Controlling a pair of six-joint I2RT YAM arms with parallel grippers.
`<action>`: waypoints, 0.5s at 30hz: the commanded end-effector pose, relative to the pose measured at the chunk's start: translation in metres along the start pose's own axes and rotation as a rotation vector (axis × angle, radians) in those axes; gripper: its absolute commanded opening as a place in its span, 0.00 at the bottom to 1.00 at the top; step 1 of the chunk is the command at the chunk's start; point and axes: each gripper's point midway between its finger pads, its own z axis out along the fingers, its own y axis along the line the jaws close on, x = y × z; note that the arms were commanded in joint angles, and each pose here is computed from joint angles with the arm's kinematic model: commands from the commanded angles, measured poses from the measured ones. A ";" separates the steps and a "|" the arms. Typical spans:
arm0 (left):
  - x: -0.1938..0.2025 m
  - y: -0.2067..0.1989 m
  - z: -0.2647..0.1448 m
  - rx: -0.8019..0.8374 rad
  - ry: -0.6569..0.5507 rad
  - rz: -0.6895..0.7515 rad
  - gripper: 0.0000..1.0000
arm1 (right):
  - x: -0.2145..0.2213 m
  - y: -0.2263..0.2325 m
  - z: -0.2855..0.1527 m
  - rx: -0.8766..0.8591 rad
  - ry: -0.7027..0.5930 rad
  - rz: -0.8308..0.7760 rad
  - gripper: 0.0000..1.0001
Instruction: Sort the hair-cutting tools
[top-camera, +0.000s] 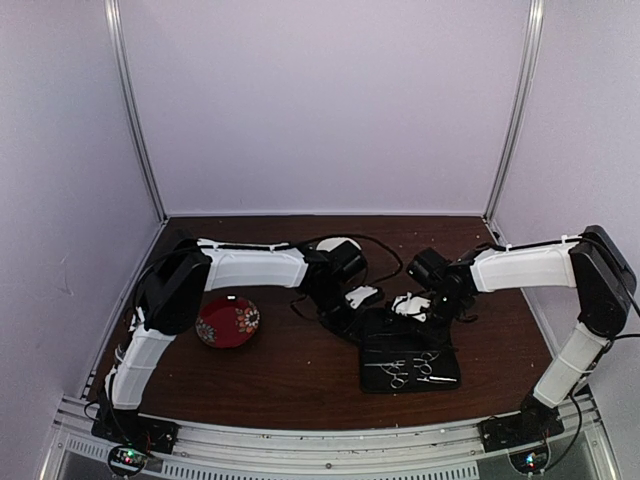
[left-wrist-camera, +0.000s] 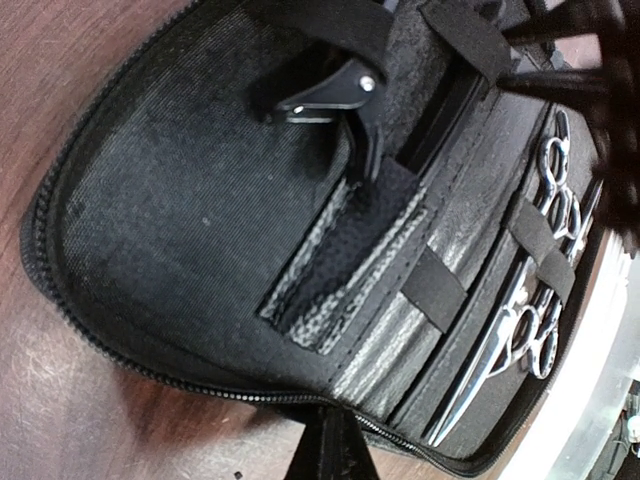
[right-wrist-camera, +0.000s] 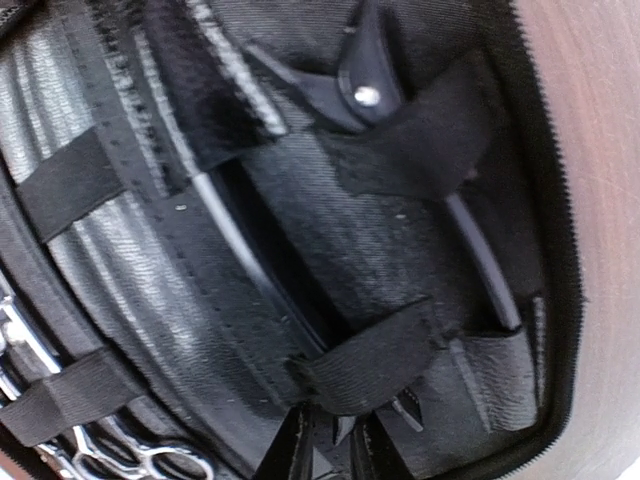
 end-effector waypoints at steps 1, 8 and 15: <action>-0.002 -0.003 0.008 0.024 -0.014 0.000 0.00 | -0.006 0.033 0.001 -0.169 -0.031 -0.024 0.15; -0.003 -0.001 0.007 0.011 -0.020 -0.002 0.00 | -0.010 0.033 -0.005 -0.170 -0.055 -0.024 0.22; -0.002 -0.006 -0.024 -0.044 -0.061 0.034 0.00 | 0.010 0.011 -0.027 -0.084 -0.038 0.008 0.26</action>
